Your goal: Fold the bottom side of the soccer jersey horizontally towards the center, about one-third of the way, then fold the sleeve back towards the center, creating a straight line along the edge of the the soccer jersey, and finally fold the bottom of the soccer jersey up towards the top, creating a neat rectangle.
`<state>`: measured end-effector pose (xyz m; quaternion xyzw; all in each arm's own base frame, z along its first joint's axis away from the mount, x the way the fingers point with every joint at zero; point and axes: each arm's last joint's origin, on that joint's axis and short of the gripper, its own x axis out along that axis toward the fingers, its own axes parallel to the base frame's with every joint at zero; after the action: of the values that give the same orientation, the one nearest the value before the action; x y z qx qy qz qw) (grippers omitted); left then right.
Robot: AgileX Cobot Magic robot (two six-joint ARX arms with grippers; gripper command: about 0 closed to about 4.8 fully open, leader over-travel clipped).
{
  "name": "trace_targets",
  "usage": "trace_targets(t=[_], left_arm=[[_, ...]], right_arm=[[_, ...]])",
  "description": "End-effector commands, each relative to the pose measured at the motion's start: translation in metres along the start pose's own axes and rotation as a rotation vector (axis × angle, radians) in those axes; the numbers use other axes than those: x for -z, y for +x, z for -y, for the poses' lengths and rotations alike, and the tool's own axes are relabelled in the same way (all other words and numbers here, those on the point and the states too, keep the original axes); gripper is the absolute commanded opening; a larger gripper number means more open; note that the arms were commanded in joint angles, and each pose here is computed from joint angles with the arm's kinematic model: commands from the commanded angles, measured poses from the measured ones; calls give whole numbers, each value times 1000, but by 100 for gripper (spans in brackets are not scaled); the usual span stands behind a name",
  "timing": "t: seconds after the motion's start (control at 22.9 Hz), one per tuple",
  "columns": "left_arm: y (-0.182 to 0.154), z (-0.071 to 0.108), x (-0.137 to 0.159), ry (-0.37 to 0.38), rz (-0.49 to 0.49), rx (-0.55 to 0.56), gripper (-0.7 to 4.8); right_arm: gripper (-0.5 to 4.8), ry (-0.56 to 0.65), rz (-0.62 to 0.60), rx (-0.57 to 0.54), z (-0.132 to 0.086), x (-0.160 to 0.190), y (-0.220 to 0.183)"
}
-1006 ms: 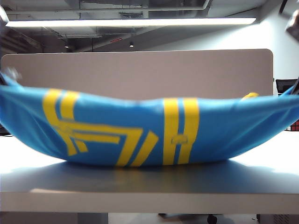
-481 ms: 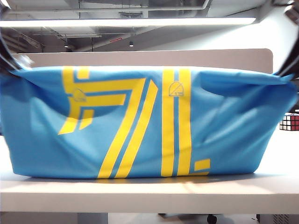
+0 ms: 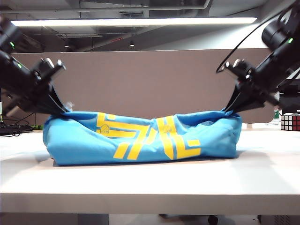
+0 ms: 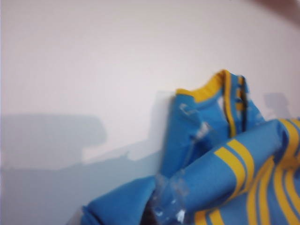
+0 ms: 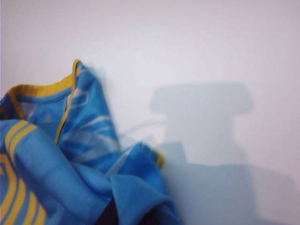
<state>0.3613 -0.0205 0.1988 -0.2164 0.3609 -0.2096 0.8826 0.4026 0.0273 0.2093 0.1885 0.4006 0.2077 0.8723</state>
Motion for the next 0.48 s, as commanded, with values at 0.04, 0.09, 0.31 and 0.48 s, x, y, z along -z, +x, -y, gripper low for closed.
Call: trace_targets(t=[0.04,0.09,0.31,0.48], left_arm=[[20,-13,-15,36,94,-78,-6],[22,-15,-16,40,117,-85,-5],[14,-23,-25,23,199,-99,254],[6,-21,-26,-54,140,60,290]], right_arm=[[31,-79,136,-31,8,-21,21],[86,-103,177,-40,9,-24,24],[370,-203,343,-91,1,-41,17],[355,-108,233,-203,-3,-35,13]])
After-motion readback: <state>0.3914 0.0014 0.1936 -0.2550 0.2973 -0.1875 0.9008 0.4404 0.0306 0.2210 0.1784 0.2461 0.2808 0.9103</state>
